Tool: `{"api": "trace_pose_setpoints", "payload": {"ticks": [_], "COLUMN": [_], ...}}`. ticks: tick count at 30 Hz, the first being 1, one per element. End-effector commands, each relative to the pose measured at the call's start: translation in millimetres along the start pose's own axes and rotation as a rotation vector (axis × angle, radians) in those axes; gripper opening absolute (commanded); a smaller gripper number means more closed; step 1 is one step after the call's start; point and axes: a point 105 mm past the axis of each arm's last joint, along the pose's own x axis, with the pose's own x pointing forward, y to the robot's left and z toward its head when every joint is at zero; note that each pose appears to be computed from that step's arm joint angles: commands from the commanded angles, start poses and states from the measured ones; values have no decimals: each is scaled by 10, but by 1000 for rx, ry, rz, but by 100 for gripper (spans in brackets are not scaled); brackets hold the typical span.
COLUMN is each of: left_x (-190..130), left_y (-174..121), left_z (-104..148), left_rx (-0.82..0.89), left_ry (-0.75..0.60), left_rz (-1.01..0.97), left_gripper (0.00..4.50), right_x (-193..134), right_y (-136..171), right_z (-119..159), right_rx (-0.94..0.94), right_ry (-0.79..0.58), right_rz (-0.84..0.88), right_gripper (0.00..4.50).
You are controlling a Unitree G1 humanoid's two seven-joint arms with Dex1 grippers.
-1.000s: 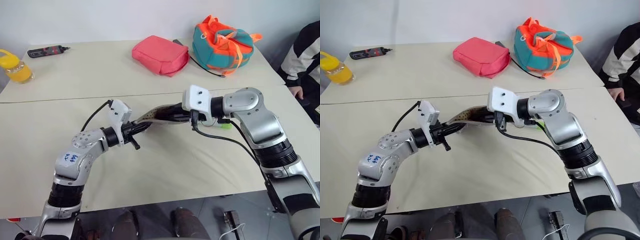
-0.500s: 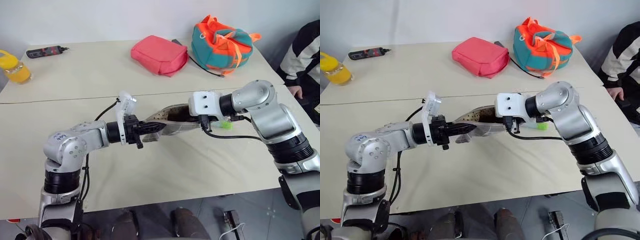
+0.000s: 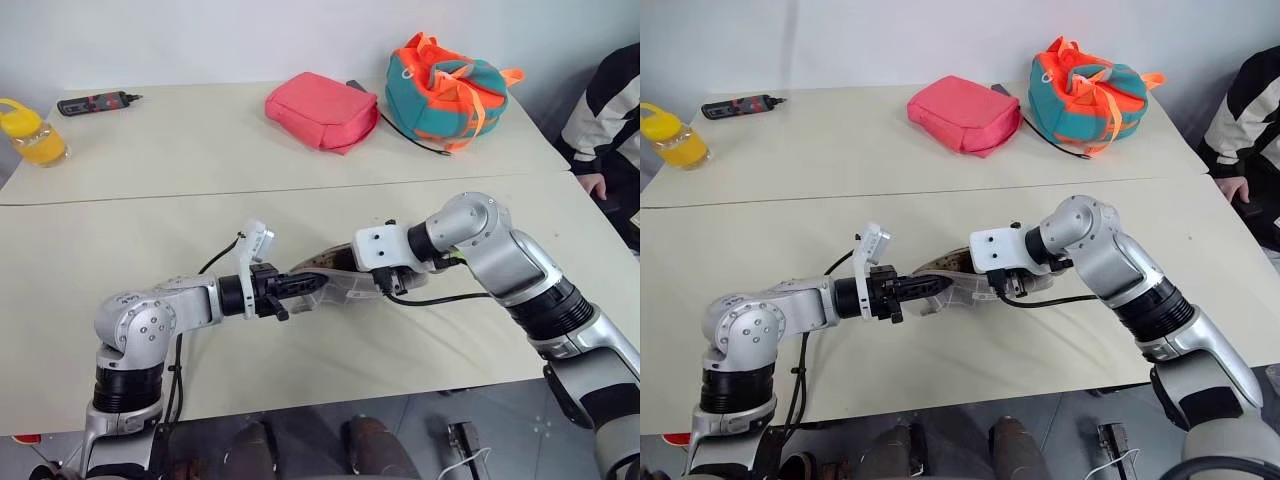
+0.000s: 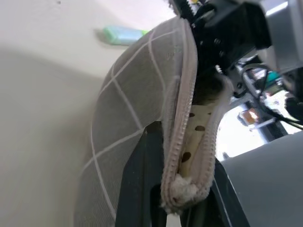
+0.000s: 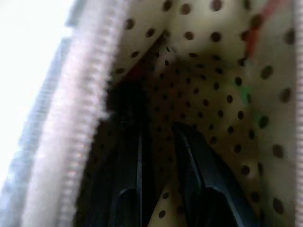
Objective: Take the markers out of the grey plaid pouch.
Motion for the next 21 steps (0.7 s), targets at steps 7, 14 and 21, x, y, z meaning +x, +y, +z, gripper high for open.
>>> {"api": "trace_pose_setpoints", "payload": {"ticks": [7, 14, 21], "left_x": [-25, -35, -40], "left_y": [-111, -142, -117], "left_z": [48, -17, -62], "left_rx": [53, 57, 62], "left_ry": [-35, -12, -1], "left_rz": [-35, -45, -32], "left_gripper": [0, 0, 0], "right_x": [92, 181, 247], "right_y": [159, -4, 34], "right_z": [103, -88, -113], "right_rx": [-19, -56, -34], "right_ry": [-49, 32, 27], "right_rz": [32, -94, -72], "right_gripper": [104, 104, 104]}}
